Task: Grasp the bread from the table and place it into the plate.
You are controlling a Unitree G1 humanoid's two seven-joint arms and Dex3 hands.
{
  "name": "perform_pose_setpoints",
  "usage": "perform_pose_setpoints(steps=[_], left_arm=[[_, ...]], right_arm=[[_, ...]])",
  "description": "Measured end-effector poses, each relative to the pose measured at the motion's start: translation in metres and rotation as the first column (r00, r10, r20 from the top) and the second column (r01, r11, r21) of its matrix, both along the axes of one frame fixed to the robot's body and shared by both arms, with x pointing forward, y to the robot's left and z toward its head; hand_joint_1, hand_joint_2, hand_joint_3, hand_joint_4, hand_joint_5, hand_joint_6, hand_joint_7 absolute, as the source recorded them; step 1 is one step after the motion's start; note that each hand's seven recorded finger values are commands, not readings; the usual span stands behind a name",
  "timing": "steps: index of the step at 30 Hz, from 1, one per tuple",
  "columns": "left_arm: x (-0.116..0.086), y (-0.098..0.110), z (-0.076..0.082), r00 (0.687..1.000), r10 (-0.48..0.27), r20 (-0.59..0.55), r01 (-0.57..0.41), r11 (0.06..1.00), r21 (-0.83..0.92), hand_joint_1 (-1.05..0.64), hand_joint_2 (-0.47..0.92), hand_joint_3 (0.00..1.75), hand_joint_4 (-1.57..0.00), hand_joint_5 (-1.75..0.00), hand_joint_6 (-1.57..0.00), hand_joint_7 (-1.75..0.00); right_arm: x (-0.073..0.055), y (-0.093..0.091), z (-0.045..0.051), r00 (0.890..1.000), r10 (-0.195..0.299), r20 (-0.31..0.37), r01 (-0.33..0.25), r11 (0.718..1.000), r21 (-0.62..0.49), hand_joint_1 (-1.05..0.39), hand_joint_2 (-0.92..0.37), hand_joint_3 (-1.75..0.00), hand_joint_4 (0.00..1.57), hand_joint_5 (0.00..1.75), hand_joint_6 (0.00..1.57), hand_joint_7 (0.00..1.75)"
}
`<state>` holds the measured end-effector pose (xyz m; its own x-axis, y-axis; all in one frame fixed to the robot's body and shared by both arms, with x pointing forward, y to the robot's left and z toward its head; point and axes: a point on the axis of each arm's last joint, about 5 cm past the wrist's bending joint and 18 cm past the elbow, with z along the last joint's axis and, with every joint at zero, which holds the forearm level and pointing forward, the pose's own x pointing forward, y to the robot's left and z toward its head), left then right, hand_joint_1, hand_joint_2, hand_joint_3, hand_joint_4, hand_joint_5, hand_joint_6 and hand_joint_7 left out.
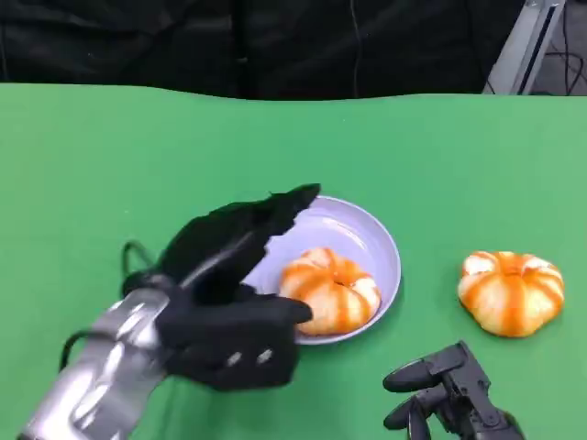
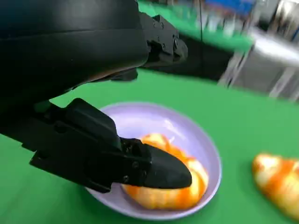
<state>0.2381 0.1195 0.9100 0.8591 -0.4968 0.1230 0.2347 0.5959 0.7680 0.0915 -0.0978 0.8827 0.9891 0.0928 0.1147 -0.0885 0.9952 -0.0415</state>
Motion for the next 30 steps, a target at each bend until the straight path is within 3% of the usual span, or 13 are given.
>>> perform_pose_setpoints(steps=[3,8,9,10,13,16,21,25,30], left_arm=[[-0.018,0.02,-0.013,0.999,0.045,0.005,-0.044,0.984,-0.176,-0.42,0.92,0.32,-0.66,-0.74,-0.63,-0.21],[-0.042,0.042,-0.027,0.996,0.088,0.021,-0.074,0.923,-0.378,-0.25,0.92,0.32,-0.76,-0.97,-0.82,-0.3],[-0.045,0.045,-0.03,0.995,0.099,0.025,-0.079,0.904,-0.42,-0.22,0.9,0.39,-0.77,-1.07,-0.86,-0.4],[-0.05,0.048,-0.033,0.993,0.113,0.028,-0.087,0.883,-0.462,-0.18,0.81,0.58,-0.77,-1.18,-0.85,-0.61],[-0.069,0.05,-0.045,0.986,0.164,0.011,-0.128,0.809,-0.573,-0.14,0.68,0.93,-0.78,-1.39,-0.8,-1.02],[-0.082,0.05,-0.054,0.978,0.205,-0.027,-0.178,0.771,-0.611,-0.11,0.6,1.13,-0.8,-1.58,-0.8,-1.27],[-0.098,0.046,-0.06,0.963,0.258,-0.073,-0.24,0.708,-0.664,-0.05,0.49,1.38,-0.83,-1.63,-0.77,-1.44],[-0.101,0.045,-0.061,0.959,0.269,-0.085,-0.252,0.677,-0.691,-0.08,0.45,1.38,-0.83,-1.68,-0.77,-1.47],[-0.098,0.046,-0.064,0.971,0.216,-0.102,-0.225,0.683,-0.695,-0.12,0.42,1.36,-0.83,-1.69,-0.77,-1.47]], right_arm=[[0.0,0.001,0.0002,1.0,0.002,0.001,-0.002,1.0,0.002,-0.08,-0.92,-1.0,0.13,1.75,0.0,1.75],[0.0,0.001,0.0002,1.0,0.004,0.002,-0.004,1.0,0.003,-0.07,-0.92,-1.0,0.13,1.75,0.0,1.75],[0.0,0.001,0.0003,1.0,0.005,0.002,-0.005,1.0,0.003,-0.07,-0.92,-1.0,0.13,1.75,0.0,1.75],[0.0,0.001,0.0002,1.0,0.005,0.002,-0.005,1.0,0.002,-0.07,-0.92,-1.0,0.12,1.75,0.0,1.75],[-0.002,0.0,-0.0006,1.0,0.002,-0.006,-0.002,1.0,0.002,-0.07,-0.92,-1.0,0.12,1.75,0.0,1.75],[-0.002,-0.001,-0.0008,1.0,0.002,-0.008,-0.002,1.0,0.0,-0.07,-0.92,-1.01,0.11,1.75,0.0,1.75],[-0.003,-0.006,-0.0008,1.0,-0.006,-0.006,0.006,1.0,-0.012,-0.07,-0.92,-1.0,0.11,1.75,0.0,1.75],[-0.003,-0.007,-0.0009,1.0,-0.006,-0.004,0.006,1.0,-0.022,-0.05,-0.92,-1.0,0.1,1.75,0.0,1.75],[-0.001,-0.01,-0.0002,1.0,-0.014,0.026,0.015,0.999,-0.035,-0.06,-0.92,-0.99,0.11,1.75,0.0,1.75]])
